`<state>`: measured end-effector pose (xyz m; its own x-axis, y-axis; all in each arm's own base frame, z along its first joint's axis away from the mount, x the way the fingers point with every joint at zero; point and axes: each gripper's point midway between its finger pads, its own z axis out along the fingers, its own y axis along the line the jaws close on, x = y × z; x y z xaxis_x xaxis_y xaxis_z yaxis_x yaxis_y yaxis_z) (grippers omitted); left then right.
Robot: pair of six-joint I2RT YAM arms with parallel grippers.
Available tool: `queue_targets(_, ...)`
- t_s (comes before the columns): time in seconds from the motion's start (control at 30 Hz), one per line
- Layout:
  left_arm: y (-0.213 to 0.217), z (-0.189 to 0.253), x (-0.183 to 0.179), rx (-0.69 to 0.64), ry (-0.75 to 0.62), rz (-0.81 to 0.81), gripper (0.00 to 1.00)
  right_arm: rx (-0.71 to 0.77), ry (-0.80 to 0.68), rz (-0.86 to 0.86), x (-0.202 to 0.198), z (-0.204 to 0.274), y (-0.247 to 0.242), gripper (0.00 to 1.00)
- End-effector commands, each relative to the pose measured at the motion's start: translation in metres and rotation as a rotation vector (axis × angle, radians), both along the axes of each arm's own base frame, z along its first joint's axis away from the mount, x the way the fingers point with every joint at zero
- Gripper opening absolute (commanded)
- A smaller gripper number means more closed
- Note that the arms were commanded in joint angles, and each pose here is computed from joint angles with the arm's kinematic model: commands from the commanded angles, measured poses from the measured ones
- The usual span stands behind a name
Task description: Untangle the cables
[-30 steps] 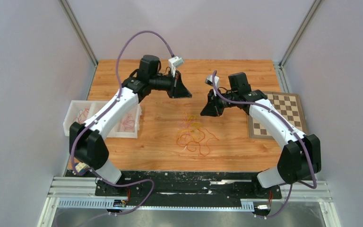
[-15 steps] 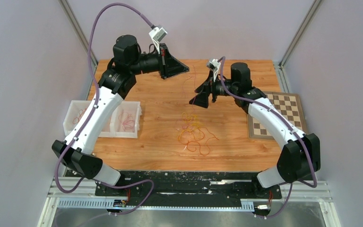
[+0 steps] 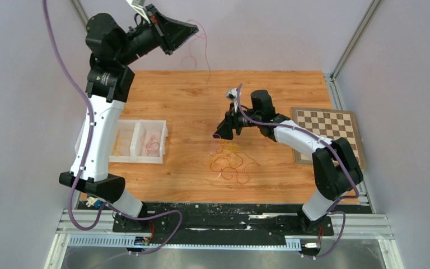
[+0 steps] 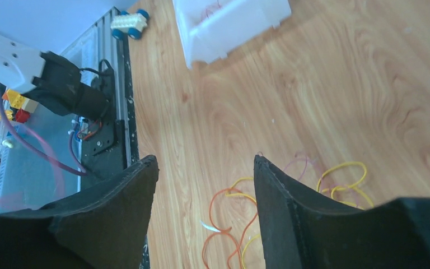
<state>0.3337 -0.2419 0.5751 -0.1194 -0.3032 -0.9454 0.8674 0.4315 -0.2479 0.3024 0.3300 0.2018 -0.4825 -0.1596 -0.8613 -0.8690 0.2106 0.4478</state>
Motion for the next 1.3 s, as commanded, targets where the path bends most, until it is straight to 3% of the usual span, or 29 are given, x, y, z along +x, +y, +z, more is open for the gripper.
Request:
queue_targets(0.0, 0.036, 0.068, -0.017, -0.122, -0.163, 0.129, 0.00, -0.026, 0.027, 0.018, -0.003, -0.031, 0.006, 0.59)
queue_targets(0.13, 0.061, 0.088, -0.018, -0.142, -0.237, 0.258, 0.00, -0.079, 0.055, 0.001, -0.002, -0.055, 0.001, 0.55)
queue_targets(0.27, 0.082, 0.078, -0.018, -0.110, -0.222, 0.357, 0.00, -0.095, 0.032, -0.035, 0.008, -0.051, -0.007, 0.61)
queue_targets(0.47, 0.133, 0.032, -0.012, -0.043, -0.092, 0.626, 0.00, -0.118, 0.035, -0.094, 0.031, -0.030, -0.031, 0.73)
queue_targets(0.63, 0.180, -0.040, -0.002, -0.002, 0.155, 0.842, 0.00, -0.145, 0.024, -0.107, 0.032, -0.019, -0.047, 0.82)
queue_targets(0.73, 0.210, -0.069, -0.008, -0.007, 0.260, 0.999, 0.00, -0.165, -0.002, -0.112, 0.024, -0.013, -0.053, 0.99)
queue_targets(0.83, 0.229, -0.105, -0.013, 0.006, 0.368, 1.109, 0.00, -0.188, -0.030, -0.121, 0.018, -0.009, -0.060, 1.00)
queue_targets(1.03, 0.246, -0.133, -0.033, 0.000, 0.396, 1.200, 0.05, -0.202, -0.061, -0.134, 0.007, 0.001, -0.069, 1.00)
queue_targets(1.27, 0.264, -0.172, -0.026, 0.032, 0.497, 1.314, 0.04, -0.211, -0.081, -0.150, 0.007, 0.004, -0.072, 1.00)
